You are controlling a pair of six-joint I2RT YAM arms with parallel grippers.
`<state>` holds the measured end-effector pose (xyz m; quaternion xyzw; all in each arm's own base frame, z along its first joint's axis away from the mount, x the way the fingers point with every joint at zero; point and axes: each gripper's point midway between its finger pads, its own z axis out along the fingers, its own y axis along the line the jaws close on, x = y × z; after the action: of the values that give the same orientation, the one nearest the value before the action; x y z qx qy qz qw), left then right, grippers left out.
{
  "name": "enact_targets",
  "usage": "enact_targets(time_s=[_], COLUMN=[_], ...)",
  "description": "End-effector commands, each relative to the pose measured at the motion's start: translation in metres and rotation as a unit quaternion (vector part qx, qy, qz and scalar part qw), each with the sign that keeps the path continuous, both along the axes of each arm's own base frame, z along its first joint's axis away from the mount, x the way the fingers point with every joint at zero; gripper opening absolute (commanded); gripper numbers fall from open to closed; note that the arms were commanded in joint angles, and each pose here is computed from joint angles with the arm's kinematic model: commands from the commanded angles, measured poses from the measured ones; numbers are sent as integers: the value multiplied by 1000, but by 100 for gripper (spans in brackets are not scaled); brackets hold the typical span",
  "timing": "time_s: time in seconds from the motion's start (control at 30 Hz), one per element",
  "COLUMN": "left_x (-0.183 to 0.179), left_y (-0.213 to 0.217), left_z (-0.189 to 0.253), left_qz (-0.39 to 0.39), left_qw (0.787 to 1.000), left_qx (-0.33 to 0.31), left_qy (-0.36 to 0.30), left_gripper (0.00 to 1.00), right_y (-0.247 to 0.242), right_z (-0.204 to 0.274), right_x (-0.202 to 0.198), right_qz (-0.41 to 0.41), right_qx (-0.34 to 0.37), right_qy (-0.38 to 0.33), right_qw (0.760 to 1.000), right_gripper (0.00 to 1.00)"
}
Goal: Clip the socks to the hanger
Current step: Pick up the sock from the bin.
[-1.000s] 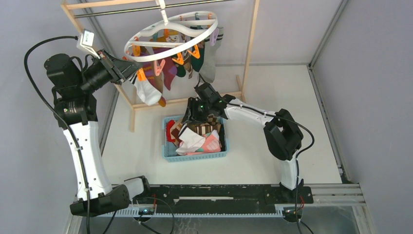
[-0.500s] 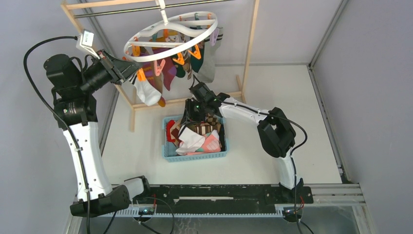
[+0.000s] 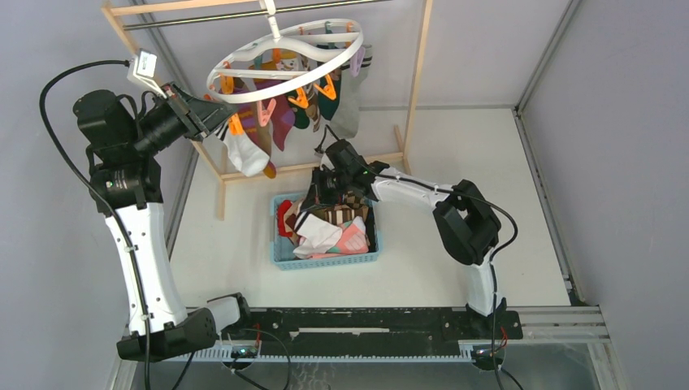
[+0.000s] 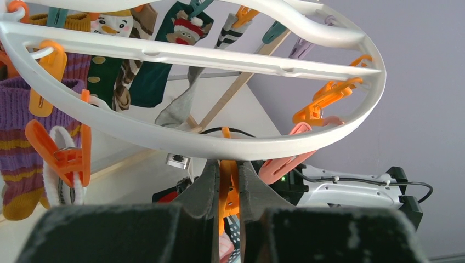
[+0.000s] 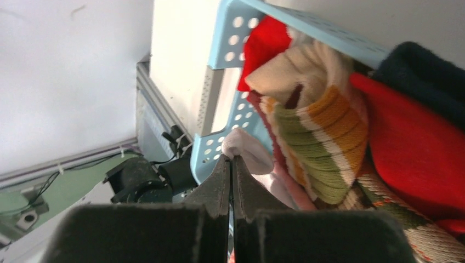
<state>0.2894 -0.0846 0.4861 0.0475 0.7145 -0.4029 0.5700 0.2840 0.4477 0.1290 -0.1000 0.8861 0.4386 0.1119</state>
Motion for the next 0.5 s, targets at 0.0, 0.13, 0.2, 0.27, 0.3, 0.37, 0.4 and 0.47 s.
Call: enact_targets(time_s=[0.0,0.13,0.2,0.27,0.3,0.37,0.4,0.47], left_x=[-3,-6,-6,-6,-6,-6,-7,-8], left_y=[-3,-4,-4,-4,-5,-5,-5,-6], left_z=[3,5,4,3,2,0,-1,-1], left_qz=[-15,-17,-18,-21,-23,-25,-26,-28], left_qw=[1000,1000,1000,1000,1000,1000,1000,1000], left_qx=[3,5,3,0,-1,-1,-1,-3], left_qy=[-9,-12,-9,-4,-2,0,-1,-1], left_gripper=[5,5,4,4,4,4,4,4], right_y=[16,16,13,8,5,0,-1,-3], right_z=[93,127,144,160,167,180,185,195], right_x=[-5,-6,-7,-9,-9,-12,-13,-14], right_qz=[58,80,84,85,84,87,90,96], right_qx=[141,195,229,263,279,309,322,343], right_qy=[-90,-140,-162,-185,-197,-215,-222,-231], right_qw=[984,967,956,943,936,922,916,905], right_gripper=[0,0,0,0,0,0,0,0])
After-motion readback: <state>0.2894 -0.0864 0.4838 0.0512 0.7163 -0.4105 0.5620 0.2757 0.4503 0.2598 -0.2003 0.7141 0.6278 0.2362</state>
